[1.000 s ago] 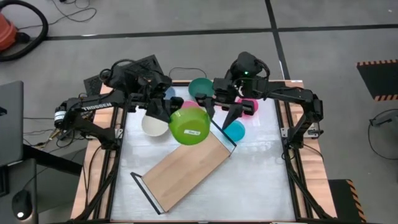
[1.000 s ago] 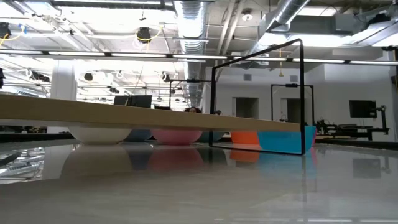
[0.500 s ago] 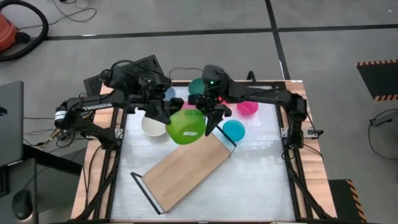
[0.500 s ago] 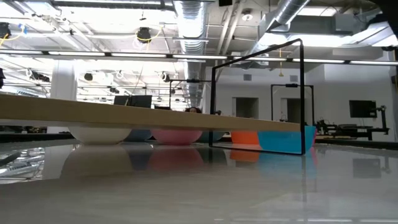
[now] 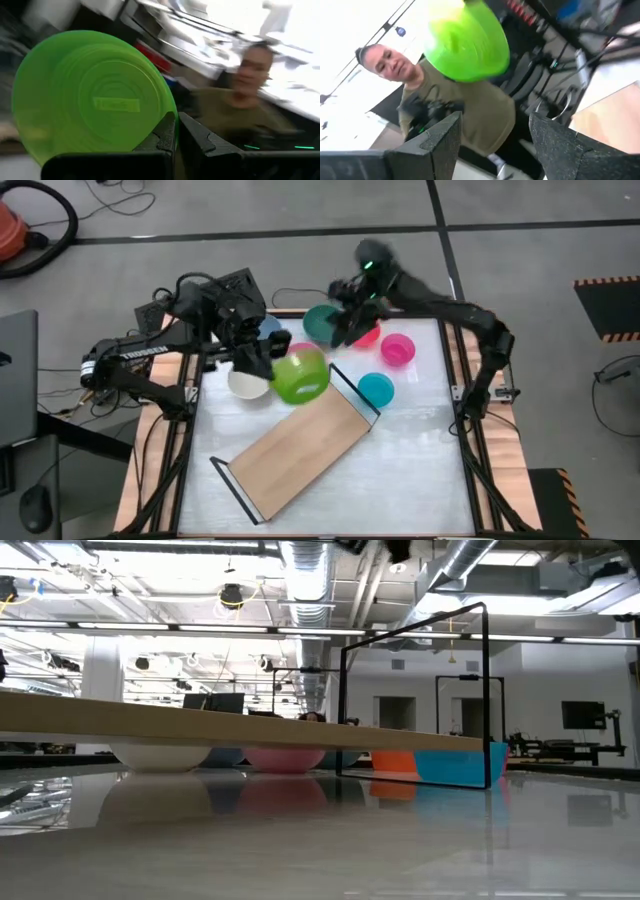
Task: Place and stack bowls onto a shelf
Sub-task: Put the transparent green bowl on the shelf
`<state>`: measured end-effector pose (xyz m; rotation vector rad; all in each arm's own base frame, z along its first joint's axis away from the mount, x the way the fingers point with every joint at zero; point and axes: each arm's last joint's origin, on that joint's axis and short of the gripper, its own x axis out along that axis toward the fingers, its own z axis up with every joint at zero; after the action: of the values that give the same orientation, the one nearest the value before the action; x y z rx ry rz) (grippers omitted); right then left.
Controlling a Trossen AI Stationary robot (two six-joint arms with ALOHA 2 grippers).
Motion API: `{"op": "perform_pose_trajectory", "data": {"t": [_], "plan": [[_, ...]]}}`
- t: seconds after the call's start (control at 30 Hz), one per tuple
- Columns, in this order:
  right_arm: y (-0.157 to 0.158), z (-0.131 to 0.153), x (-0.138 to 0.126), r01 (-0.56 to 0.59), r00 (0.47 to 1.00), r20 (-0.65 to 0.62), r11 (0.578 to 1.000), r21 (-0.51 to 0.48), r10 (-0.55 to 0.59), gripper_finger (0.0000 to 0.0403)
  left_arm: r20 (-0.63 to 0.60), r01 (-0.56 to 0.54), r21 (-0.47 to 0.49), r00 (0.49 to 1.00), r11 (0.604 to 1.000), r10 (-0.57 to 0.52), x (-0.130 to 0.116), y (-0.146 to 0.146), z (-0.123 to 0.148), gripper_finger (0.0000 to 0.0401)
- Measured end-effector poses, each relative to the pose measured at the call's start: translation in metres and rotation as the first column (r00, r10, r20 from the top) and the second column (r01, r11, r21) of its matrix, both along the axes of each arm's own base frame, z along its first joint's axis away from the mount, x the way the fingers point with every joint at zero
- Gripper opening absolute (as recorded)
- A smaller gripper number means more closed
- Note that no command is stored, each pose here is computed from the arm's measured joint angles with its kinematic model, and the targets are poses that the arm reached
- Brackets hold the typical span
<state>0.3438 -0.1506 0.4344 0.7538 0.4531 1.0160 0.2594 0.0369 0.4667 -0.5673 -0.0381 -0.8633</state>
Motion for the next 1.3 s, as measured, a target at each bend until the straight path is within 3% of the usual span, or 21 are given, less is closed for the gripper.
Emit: {"op": "perform_pose_trajectory", "data": {"t": [0.1, 0.2, 0.3, 0.37, 0.47, 0.63, 0.83, 0.97, 1.07, 1.3], "plan": [[-0.007, 0.027, -0.034, 0.073, 0.996, 0.055, 0.997, -0.029, -0.071, 0.026, 0.02, -0.189, 0.139, 0.982, 0.972, 0.188, 0.01, 0.001, -0.017, 0.0], [-0.001, 0.054, -0.07, 0.148, 0.983, 0.118, 0.987, -0.059, -0.14, 0.026, -0.086, -0.354, 0.299, 0.915, 0.886, 0.395, 0.017, 0.004, -0.043, 0.0], [0.013, 0.08, -0.104, 0.21, 0.961, 0.203, 0.973, -0.095, -0.188, 0.026, -0.229, -0.459, 0.461, 0.765, 0.759, 0.602, 0.016, 0.008, -0.066, 0.0], [0.024, 0.095, -0.125, 0.261, 0.939, 0.26, 0.959, -0.112, -0.226, 0.026, -0.315, -0.467, 0.541, 0.659, 0.7, 0.683, 0.013, 0.007, -0.079, 0.0], [0.042, 0.111, -0.152, 0.313, 0.908, 0.331, 0.941, -0.128, -0.257, 0.026, -0.378, -0.414, 0.62, 0.587, 0.667, 0.716, 0.01, -0.008, -0.09, 0.0], [0.063, 0.126, -0.18, 0.333, 0.881, 0.402, 0.931, -0.148, -0.251, 0.026, -0.4, -0.247, 0.762, 0.547, 0.599, 0.735, 0.007, -0.049, -0.109, 0.0], [0.075, 0.133, -0.196, 0.345, 0.863, 0.44, 0.925, -0.158, -0.247, 0.026, -0.49, -0.049, 0.816, 0.47, 0.576, 0.734, 0.0, -0.098, -0.134, 0.0], [0.076, 0.133, -0.197, 0.345, 0.862, 0.443, 0.925, -0.16, -0.246, 0.026, -0.476, 0.079, 0.861, 0.475, 0.503, 0.74, -0.001, -0.132, -0.153, 0.0], [0.074, 0.131, -0.195, 0.345, 0.865, 0.437, 0.925, -0.16, -0.247, 0.026, -0.469, 0.18, 0.878, 0.508, 0.443, 0.723, 0.0, -0.155, -0.168, 0.0], [0.072, 0.124, -0.192, 0.33, 0.881, 0.407, 0.929, -0.165, -0.241, 0.026, -0.444, 0.289, 0.896, 0.542, 0.338, 0.714, 0.01, -0.19, -0.204, 0.0]]}}
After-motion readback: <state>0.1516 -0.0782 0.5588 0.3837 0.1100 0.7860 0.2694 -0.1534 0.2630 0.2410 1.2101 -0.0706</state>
